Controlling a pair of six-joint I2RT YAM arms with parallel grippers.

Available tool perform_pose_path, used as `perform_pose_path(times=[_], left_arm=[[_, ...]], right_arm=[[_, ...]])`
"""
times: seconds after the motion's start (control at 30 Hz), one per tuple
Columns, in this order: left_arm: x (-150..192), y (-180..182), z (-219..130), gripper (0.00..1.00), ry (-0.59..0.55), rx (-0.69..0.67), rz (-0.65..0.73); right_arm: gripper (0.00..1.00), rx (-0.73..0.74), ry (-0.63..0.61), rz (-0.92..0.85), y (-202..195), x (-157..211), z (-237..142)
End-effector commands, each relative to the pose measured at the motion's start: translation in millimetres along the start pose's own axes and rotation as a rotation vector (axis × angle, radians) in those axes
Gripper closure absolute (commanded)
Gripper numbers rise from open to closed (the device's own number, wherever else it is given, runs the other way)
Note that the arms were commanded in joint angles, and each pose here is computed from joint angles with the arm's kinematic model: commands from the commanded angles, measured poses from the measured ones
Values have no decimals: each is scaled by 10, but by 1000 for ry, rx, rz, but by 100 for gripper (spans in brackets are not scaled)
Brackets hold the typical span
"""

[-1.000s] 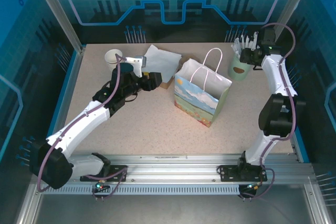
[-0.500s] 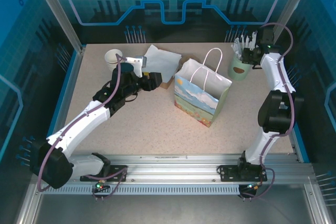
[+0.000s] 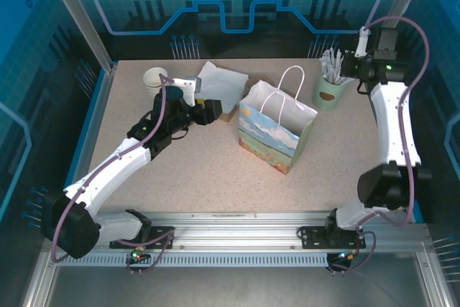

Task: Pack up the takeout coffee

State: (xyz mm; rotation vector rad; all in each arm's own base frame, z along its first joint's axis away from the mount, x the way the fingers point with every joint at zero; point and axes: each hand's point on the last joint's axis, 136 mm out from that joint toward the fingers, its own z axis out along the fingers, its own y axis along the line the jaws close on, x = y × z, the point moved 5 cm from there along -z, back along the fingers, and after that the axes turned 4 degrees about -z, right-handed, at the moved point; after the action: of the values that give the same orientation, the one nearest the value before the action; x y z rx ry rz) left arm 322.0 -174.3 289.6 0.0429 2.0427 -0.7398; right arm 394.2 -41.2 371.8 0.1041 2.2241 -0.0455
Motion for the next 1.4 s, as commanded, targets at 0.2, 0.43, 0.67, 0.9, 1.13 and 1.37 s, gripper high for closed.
perform_pose_path(times=[0.2, 0.43, 0.67, 0.9, 1.13, 1.37], left_arm=[[-46, -84, -91, 29, -4, 21, 33], [-54, -87, -128, 29, -8, 19, 32], [-46, -73, -121, 29, -9, 13, 25], [-30, -74, -95, 29, -3, 19, 16], [-17, -42, 9, 29, 5, 9, 19], [-12, 63, 252, 28, 45, -39, 21]], right_arm=[[89, -138, -247, -239, 699, 19, -1803], [89, -353, -305, -315, 950, 336, -2357], [89, -501, -182, -362, 1187, 572, -2199], [88, -555, -49, -387, 1430, 687, -1752], [82, -596, 111, -379, 1726, 763, -1019], [56, -641, 173, -335, 1820, 759, -651]])
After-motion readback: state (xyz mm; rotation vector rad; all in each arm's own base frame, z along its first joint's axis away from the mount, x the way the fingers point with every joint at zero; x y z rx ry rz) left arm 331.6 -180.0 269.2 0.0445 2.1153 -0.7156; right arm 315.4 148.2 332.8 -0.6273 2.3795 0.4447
